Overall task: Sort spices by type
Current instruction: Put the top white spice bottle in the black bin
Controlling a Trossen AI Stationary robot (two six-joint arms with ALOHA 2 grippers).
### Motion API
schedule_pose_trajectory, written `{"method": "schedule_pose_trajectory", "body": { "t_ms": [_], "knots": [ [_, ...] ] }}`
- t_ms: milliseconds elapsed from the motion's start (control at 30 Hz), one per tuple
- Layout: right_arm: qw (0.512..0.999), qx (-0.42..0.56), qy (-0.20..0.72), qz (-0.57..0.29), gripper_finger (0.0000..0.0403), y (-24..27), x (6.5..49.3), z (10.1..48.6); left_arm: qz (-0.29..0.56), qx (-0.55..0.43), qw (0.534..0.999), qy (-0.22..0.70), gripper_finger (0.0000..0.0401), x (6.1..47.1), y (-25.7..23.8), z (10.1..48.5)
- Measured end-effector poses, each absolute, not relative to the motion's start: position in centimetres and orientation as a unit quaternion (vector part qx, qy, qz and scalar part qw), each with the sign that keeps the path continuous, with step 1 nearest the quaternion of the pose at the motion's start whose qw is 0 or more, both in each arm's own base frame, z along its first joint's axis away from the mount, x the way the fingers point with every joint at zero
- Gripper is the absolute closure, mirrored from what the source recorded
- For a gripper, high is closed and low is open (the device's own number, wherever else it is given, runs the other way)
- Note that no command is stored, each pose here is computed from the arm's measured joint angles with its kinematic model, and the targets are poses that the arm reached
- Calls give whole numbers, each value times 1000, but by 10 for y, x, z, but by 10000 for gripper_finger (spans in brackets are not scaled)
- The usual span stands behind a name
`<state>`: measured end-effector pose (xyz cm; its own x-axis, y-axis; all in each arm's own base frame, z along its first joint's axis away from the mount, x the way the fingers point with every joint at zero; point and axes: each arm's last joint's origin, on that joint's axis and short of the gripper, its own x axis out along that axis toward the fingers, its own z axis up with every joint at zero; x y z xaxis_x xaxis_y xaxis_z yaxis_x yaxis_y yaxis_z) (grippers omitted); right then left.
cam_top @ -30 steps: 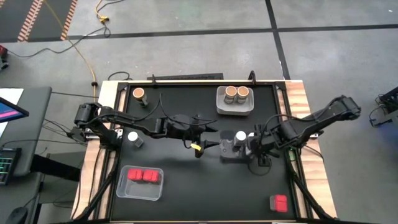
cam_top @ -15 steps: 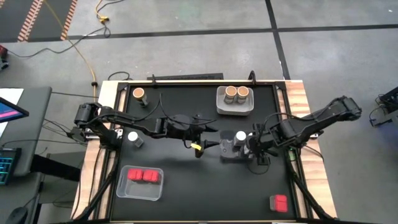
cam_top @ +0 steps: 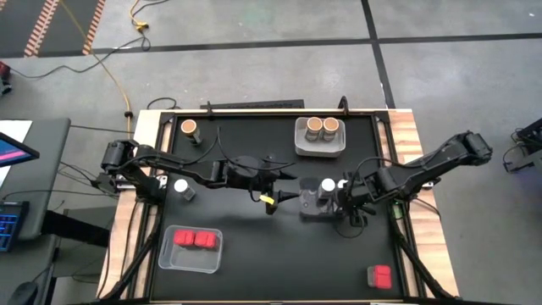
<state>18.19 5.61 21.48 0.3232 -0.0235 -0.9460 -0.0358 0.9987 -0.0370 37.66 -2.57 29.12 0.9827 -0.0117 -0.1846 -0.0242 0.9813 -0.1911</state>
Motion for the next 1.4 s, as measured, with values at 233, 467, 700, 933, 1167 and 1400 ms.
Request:
{"method": "schedule_pose_trajectory", "body": {
  "t_ms": [233, 467, 700, 933, 1167, 1400],
  "knots": [
    [811, -25, 584, 2, 166, 56, 181, 214, 6, -97, 991, 93, 127, 377, -25, 291],
    [812, -24, 583, 2, 156, 56, 181, 214, 10, -93, 991, 94, 127, 377, -25, 291],
    [812, -26, 583, 4, 154, 56, 181, 214, 10, -87, 992, 94, 127, 377, -25, 291],
    [812, -27, 583, 4, 154, 56, 181, 214, 9, -87, 992, 94, 127, 377, -25, 291],
    [812, -28, 583, 4, 152, 56, 181, 214, 9, -87, 992, 94, 126, 377, -25, 291],
    [811, -28, 584, 4, 151, 56, 181, 214, 9, -87, 992, 95, 126, 377, -25, 291]
  ]
}}
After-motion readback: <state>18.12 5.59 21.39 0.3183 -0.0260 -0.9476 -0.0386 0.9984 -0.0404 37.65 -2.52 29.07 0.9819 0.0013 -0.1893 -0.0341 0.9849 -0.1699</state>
